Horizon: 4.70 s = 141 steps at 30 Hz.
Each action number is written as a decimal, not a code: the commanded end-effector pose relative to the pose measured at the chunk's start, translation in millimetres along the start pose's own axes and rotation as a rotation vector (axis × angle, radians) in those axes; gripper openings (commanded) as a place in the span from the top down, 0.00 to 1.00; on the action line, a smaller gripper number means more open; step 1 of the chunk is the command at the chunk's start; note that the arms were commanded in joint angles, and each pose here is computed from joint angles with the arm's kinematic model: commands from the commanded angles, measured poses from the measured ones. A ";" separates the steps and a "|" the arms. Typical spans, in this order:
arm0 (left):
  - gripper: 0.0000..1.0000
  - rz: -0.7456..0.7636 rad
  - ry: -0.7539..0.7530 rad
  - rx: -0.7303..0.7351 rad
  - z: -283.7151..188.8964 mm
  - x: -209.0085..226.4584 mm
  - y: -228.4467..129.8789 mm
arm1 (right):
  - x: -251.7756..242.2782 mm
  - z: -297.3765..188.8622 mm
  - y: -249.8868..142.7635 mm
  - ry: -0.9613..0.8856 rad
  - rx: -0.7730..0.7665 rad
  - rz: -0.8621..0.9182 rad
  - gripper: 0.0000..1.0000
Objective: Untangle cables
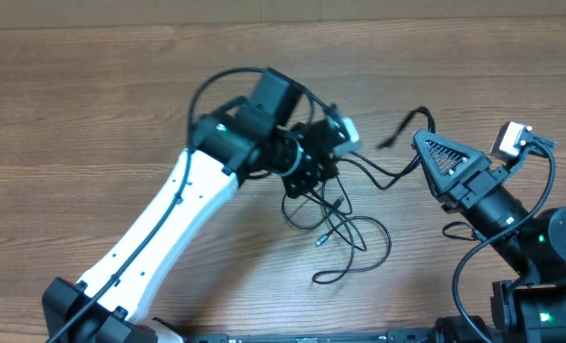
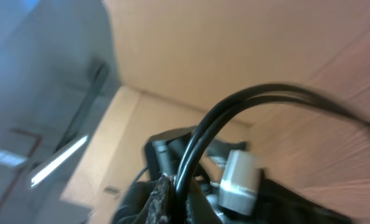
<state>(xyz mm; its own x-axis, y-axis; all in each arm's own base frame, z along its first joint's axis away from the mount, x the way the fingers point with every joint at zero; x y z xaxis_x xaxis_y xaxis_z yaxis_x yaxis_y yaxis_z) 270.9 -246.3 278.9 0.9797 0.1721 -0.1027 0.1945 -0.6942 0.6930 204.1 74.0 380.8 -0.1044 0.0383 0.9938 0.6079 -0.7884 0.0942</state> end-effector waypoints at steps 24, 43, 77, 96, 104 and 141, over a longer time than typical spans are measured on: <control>0.68 -0.084 0.231 -0.316 -95.8 -4.8 44.5 | -152.6 -19.9 22.9 -0.853 -0.096 -0.076 0.53; 0.01 -0.732 0.799 -0.102 -129.6 53.0 -31.0 | -150.6 6.0 8.5 -0.706 0.229 -0.352 0.34; 0.00 -0.734 0.829 -0.034 -136.2 55.8 -46.5 | -253.7 130.9 -60.8 -0.698 0.514 -0.160 0.29; 0.01 -0.734 0.829 -0.034 -136.2 55.8 -46.5 | -299.2 161.3 -103.4 -0.741 0.463 -0.273 0.20; 0.00 -0.734 0.829 -0.034 -136.2 55.8 -46.5 | -311.4 168.1 -106.6 -0.716 0.479 -0.267 0.20; 0.00 -0.734 0.829 -0.034 -136.2 55.8 -46.5 | -306.0 181.8 -123.4 -0.652 0.425 -0.354 0.44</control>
<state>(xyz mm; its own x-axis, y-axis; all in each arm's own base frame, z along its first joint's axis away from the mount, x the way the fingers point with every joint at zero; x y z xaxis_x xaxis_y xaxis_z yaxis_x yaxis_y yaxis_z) 312.8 -111.0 327.1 0.2818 0.9594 -0.0118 0.7280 -0.2058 0.6540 302.4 269.7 81.5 0.0454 0.6775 0.7341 0.8859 -0.3670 0.2838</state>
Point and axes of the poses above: each gripper's point midway between its finger pads, its own z axis out along the fingers, its own x axis along the line the jaws close on, y = z × x, the point moved 6 cm from there along -z, back along the fingers, and after that the axes turned 10 degrees about z, right-handed, at the moved point
